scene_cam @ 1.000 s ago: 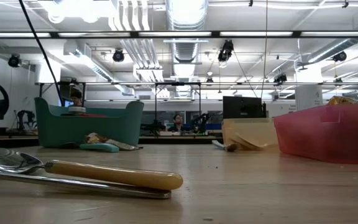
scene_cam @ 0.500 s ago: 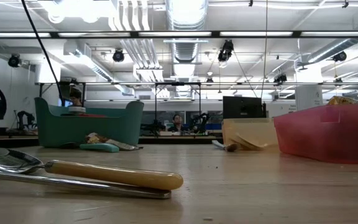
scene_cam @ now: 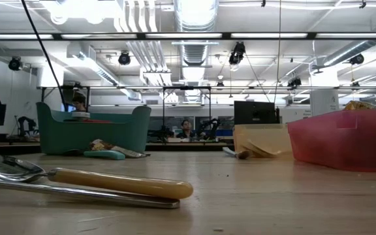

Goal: Pick & Place Food Item
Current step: Put the green seasoning bottle into the green bin

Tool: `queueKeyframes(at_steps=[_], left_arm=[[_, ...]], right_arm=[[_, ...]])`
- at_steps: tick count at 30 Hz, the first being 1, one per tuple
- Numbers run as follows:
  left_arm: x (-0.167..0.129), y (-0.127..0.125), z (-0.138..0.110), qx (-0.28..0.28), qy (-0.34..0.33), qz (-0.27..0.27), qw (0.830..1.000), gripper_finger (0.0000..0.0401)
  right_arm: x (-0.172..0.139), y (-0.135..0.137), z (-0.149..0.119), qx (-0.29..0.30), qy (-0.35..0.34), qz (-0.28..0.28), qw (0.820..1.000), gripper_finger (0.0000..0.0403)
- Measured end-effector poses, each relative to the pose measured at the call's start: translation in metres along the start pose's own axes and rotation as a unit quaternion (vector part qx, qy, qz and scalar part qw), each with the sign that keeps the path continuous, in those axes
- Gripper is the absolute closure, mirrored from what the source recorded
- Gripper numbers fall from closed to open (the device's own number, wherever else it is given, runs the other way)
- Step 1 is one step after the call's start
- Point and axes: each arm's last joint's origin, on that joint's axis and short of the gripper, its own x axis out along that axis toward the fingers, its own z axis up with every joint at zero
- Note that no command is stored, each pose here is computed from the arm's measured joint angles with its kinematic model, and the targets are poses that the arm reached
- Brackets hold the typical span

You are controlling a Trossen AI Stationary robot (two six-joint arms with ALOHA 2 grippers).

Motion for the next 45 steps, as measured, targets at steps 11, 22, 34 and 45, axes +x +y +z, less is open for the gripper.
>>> queueKeyframes(at_steps=[11,22,34,45], left_arm=[[0.001,0.011,0.012,0.012,-0.028,0.029,0.999,0.0208],[0.000,0.052,0.046,0.024,-0.048,0.073,0.996,0.0208],[-0.012,0.135,0.082,-0.014,-0.056,0.130,0.990,0.0208],[-0.025,0.247,0.094,-0.186,-0.046,0.213,0.958,0.0208]], right_arm=[[0.000,0.000,0.000,0.000,0.000,0.000,1.000,0.0065],[0.000,0.000,0.000,0.001,-0.001,0.001,1.000,0.0065],[-0.007,0.000,0.006,0.046,-0.020,0.011,0.999,0.0065],[-0.009,-0.012,0.014,0.070,-0.033,0.000,0.997,0.0065]])
